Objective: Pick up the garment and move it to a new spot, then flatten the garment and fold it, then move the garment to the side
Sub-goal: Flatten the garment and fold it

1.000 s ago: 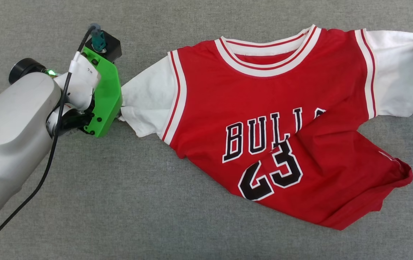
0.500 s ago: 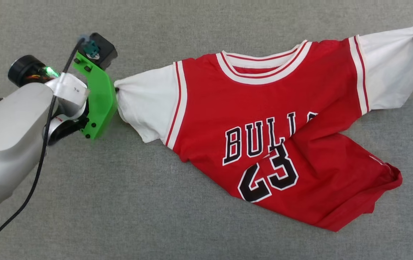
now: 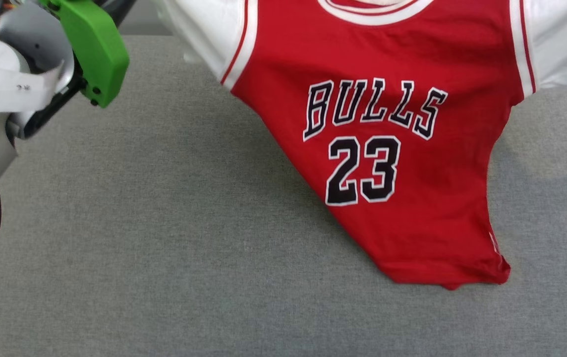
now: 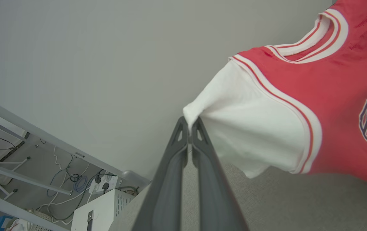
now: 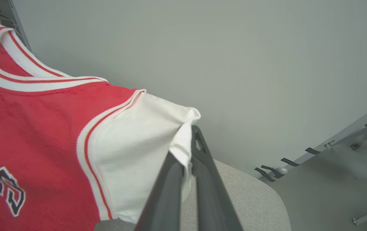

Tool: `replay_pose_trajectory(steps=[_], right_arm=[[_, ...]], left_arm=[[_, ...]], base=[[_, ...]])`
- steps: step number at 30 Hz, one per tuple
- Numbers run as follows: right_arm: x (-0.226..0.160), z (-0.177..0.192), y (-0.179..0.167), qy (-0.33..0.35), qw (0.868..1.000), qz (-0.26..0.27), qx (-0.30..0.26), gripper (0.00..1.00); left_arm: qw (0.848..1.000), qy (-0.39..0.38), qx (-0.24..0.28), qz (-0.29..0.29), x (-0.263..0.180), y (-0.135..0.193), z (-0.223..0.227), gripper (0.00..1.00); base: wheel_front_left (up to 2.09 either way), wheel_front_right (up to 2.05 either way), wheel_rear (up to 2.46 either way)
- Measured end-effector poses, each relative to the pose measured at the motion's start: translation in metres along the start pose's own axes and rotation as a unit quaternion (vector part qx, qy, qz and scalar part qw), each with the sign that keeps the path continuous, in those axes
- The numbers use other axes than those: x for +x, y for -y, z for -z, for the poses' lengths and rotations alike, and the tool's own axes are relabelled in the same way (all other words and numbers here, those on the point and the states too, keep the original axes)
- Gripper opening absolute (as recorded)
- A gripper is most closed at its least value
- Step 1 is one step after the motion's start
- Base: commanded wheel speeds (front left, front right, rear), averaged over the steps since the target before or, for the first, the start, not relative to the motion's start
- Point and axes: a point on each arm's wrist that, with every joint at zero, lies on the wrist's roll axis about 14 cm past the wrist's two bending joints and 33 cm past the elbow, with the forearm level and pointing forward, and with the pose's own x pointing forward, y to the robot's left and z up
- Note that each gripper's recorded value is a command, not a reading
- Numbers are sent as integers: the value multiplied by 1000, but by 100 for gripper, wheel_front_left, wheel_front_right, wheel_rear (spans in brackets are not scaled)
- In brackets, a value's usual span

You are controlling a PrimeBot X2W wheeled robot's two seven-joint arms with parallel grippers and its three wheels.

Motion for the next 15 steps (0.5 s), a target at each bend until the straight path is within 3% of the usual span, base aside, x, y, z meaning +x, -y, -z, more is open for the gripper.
replay_pose_trajectory(steps=[7,15], right_arm=[[-5,-68,7,75,997,9,-29,0],[12,-106,19,92,993,27,-70,0]], left_arm=[[994,93,30,-53,-16,-32,-73,0],[986,145,48,-73,2,-48,-111,0]], base=[[0,0,0],[0,0,0]])
